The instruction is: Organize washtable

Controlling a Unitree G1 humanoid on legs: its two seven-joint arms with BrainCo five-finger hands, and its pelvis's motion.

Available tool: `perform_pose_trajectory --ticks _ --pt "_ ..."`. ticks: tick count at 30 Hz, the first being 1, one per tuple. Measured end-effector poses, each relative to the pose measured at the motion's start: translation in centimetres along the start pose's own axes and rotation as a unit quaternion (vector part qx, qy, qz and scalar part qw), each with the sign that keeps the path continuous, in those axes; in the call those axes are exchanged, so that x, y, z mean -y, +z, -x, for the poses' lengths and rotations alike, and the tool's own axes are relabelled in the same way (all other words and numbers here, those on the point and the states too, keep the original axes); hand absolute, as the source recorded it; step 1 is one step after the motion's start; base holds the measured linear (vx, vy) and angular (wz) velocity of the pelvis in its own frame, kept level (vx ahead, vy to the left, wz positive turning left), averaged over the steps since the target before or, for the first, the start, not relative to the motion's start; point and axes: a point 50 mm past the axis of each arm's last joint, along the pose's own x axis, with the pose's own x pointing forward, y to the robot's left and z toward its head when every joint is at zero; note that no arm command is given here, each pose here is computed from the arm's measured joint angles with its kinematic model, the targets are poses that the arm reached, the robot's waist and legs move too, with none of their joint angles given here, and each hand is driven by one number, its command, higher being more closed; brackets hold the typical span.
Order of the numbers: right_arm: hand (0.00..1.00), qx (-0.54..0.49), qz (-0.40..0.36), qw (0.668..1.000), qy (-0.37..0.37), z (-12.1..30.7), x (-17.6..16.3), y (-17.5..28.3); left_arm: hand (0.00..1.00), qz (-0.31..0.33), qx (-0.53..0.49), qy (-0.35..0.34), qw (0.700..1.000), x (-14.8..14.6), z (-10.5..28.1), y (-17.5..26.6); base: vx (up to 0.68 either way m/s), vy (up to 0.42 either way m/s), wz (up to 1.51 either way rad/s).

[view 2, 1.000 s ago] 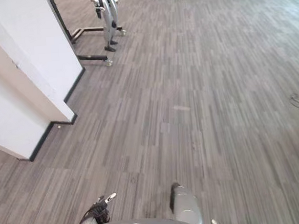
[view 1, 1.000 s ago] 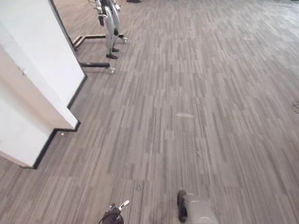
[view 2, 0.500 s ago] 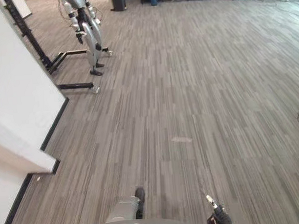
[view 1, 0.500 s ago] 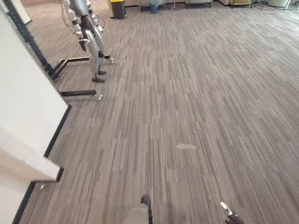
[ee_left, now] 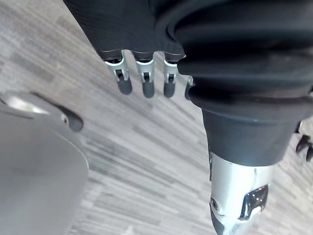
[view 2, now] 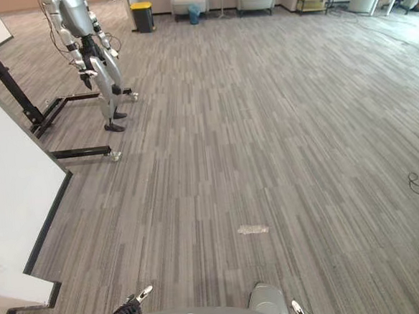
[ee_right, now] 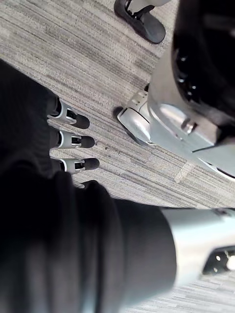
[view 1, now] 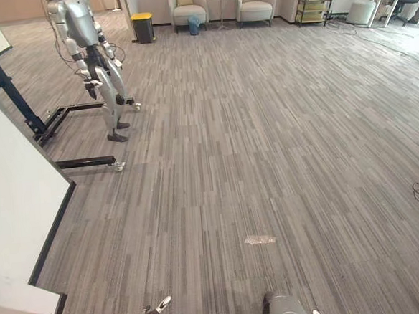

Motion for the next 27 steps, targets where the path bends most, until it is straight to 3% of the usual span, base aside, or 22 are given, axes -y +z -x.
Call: perform_pose_trajectory --ticks 2,10,16,27 --pt "0.0 -0.003 0.038 0.999 0.006 0.0 0.1 0.2 0.0 0.015 -0.002 0.0 1.0 0.4 0.1 -0.3 0.56 -0.373 0.15" --pt "0.0 0.027 0.049 0.998 0.011 -0.2 0.0 2.2 0.0 0.038 -0.005 -0.018 0.999 1.7 0.2 -0.8 0.45 -0.258 0.14" --pt "0.0 0.04 0.033 0.998 0.032 -0.7 -2.3 3.2 0.0 0.014 0.009 -0.02 1.0 1.6 0.1 -0.1 -0.12 0.068 -0.06" --pt "0.0 0.022 0.0 1.0 0.02 -0.4 -1.6 1.3 0.0 0.009 -0.011 -0.004 1.0 0.1 0.1 -0.6 0.06 0.152 0.0"
